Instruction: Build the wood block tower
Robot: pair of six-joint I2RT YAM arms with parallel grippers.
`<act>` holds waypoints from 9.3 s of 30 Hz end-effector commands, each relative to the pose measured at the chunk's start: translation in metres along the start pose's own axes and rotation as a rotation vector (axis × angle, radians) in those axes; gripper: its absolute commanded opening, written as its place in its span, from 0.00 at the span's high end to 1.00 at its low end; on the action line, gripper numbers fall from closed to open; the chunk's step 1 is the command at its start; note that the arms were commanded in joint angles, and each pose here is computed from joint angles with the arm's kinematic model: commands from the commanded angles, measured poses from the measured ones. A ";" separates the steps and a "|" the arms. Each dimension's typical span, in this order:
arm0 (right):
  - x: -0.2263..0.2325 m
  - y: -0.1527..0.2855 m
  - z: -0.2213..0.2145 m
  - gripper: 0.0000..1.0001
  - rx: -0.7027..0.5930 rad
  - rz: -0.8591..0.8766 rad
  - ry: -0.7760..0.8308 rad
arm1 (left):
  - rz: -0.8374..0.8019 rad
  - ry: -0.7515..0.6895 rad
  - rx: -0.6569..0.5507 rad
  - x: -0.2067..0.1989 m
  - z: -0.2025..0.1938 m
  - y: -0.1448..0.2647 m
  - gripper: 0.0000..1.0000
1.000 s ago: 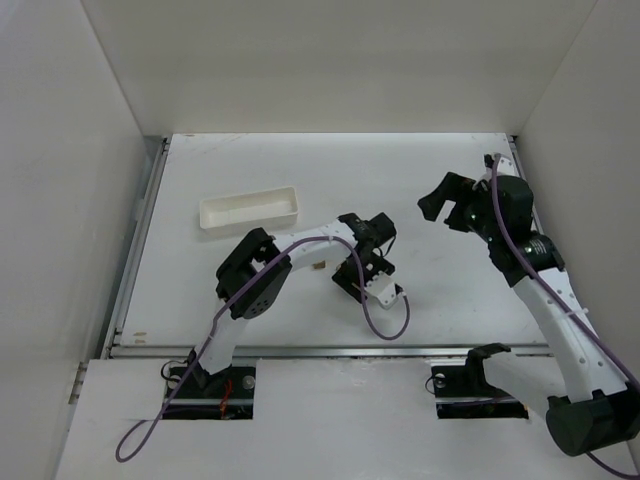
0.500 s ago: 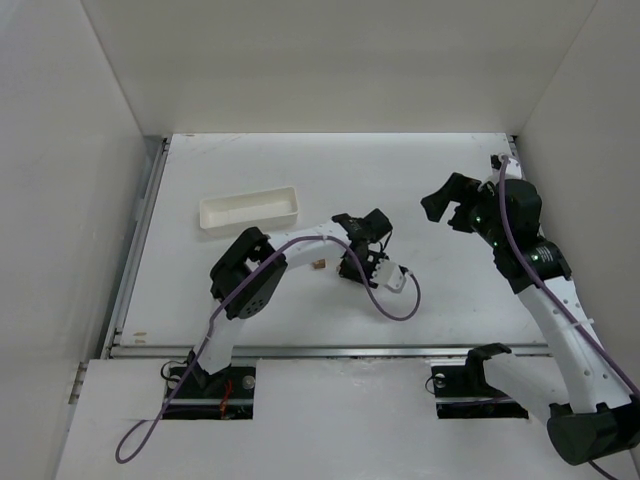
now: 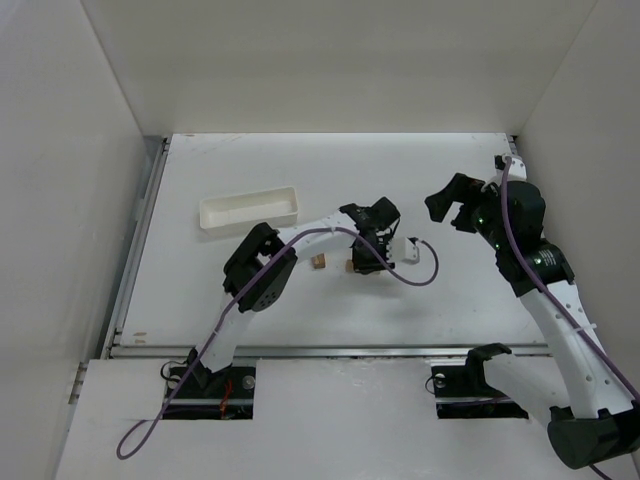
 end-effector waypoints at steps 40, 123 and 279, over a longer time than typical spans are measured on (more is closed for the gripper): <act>0.004 0.013 0.013 0.00 -0.078 0.023 0.013 | 0.058 0.046 0.130 -0.015 -0.028 -0.017 0.62; 0.016 -0.015 -0.013 0.00 0.087 -0.021 -0.010 | 0.448 1.360 -0.007 0.000 -0.092 0.070 1.00; -0.012 0.009 -0.011 0.00 0.012 -0.193 -0.050 | -0.088 0.085 0.050 0.019 0.008 0.028 1.00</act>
Point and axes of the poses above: each gripper's point midway between its finger pads, its own y axis back along the fingers, its own x axis along the line the jaws close on, z = x × y, the point moved 9 cm from there along y, back along the fingers, and after that the axes turned 3 degrees about y, right-handed, at the moved point
